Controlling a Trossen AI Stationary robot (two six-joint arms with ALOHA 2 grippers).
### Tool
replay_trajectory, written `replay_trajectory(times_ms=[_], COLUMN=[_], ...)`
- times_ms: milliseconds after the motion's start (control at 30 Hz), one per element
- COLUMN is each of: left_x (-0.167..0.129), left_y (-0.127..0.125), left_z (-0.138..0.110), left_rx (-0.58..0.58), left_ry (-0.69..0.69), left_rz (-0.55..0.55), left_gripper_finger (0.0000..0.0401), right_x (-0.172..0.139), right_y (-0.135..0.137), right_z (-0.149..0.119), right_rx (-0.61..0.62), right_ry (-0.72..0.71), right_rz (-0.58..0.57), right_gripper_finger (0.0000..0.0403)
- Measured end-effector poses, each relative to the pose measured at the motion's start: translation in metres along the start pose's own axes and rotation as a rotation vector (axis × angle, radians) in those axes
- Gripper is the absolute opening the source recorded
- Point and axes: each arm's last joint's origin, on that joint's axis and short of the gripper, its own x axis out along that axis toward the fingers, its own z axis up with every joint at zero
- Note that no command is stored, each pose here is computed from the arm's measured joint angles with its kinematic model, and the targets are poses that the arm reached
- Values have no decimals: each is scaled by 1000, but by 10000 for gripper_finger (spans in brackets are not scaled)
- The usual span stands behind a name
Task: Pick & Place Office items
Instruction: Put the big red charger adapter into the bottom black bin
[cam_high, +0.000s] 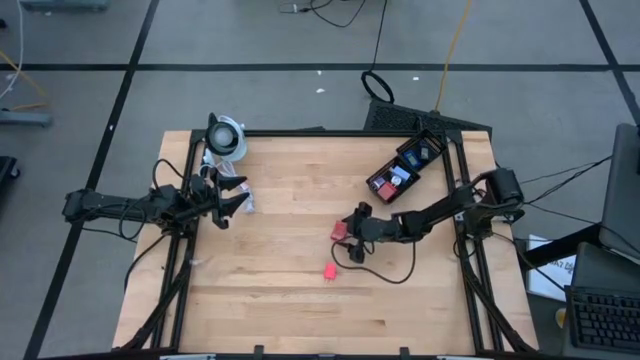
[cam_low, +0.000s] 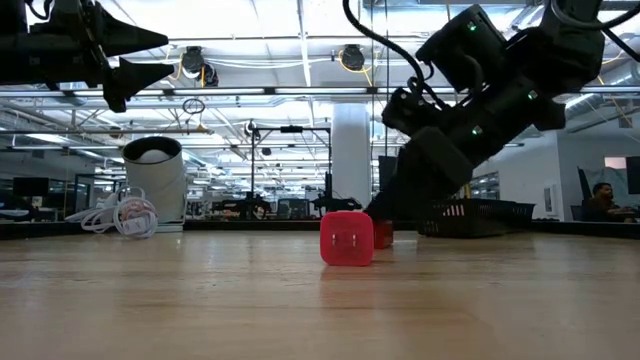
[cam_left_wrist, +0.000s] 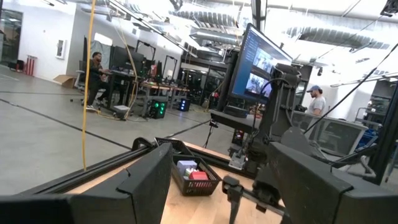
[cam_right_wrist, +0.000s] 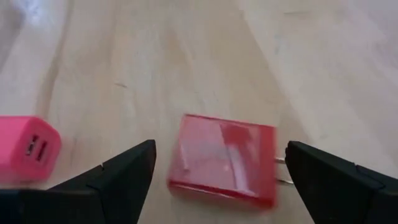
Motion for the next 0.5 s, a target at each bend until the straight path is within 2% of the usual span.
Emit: replay_trajectory(times_ms=[200,300,500], left_x=[0,0,0], left_y=[0,0,0], left_z=[0,0,0], left_rx=[0,0,-1], left_ry=[-1,0,-1], left_rz=[0,0,0], left_gripper_finger=[267,267,267], right_x=[12,13,12], right_y=[4,4,4], right_z=[-14,-16,-15], right_rx=[13,49,38], right_ry=[20,27,27], right_rz=[1,-4,2], right_gripper_finger=[343,342,328])
